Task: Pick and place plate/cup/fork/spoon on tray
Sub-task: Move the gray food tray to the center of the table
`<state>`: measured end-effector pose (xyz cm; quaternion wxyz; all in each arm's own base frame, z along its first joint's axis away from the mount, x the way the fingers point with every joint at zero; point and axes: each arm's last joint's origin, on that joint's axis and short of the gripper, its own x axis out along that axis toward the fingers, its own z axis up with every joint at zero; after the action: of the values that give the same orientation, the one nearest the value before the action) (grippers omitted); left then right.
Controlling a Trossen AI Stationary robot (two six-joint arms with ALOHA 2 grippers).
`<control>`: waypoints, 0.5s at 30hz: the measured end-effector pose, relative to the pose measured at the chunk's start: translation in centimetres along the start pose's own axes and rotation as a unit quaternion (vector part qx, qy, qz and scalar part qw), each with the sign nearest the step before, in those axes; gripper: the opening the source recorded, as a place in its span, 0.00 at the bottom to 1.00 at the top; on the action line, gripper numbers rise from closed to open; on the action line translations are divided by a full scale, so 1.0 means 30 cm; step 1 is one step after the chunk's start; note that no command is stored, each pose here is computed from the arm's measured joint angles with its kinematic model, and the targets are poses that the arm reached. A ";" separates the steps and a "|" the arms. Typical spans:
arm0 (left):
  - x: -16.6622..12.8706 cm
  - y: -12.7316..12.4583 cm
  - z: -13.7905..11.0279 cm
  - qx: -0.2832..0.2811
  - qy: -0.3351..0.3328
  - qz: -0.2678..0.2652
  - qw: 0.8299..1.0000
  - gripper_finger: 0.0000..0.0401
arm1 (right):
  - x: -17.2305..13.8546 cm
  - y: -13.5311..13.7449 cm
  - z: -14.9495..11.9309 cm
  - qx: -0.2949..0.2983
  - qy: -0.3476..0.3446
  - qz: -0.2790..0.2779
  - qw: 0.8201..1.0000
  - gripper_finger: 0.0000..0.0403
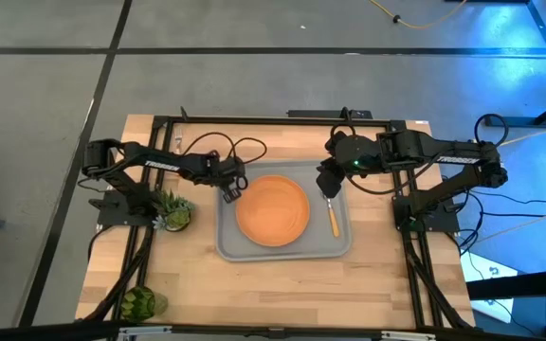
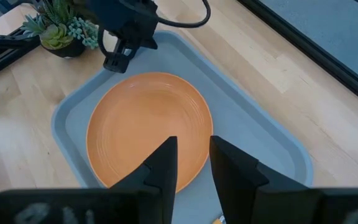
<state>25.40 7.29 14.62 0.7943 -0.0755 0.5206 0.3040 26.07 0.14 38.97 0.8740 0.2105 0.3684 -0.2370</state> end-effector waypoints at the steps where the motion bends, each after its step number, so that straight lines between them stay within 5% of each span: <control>1: 0.001 0.004 0.001 0.000 -0.002 0.005 1.000 0.00 | 0.000 0.000 0.000 0.000 0.000 0.000 1.000 0.25; 15: 0.029 0.092 0.026 0.005 -0.005 0.029 1.000 0.00 | 0.000 0.000 0.000 -0.001 0.000 0.000 1.000 0.25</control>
<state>24.70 10.20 14.76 0.7881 -0.0549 0.5204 0.3241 26.07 0.15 38.97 0.8742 0.2095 0.3685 -0.2368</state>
